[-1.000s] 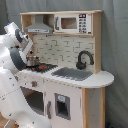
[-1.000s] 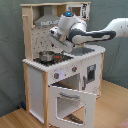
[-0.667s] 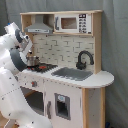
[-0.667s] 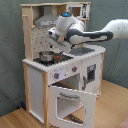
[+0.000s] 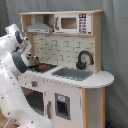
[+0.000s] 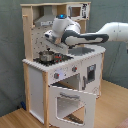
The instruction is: Play with the kitchen
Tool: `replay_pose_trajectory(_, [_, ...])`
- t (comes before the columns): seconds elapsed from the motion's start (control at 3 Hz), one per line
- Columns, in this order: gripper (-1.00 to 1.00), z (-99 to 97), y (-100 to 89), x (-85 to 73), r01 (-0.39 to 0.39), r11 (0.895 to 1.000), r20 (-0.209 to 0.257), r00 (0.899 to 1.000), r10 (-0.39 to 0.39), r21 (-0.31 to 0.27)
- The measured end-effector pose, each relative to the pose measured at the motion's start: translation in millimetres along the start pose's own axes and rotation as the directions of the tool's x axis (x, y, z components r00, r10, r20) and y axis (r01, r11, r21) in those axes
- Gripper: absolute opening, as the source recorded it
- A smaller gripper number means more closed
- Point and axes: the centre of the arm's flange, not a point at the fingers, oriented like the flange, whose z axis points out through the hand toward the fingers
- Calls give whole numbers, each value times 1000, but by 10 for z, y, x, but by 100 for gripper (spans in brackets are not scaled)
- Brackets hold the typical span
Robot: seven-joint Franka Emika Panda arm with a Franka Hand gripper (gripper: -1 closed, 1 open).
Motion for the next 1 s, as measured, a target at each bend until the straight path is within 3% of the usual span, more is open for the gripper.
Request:
replay_pose_trajectory(0.67, [100, 127, 3, 101, 42, 998, 29, 999, -43, 48])
replay_pose_trajectory(1.0, [100, 168, 44, 75, 64, 994, 54, 996, -69, 90])
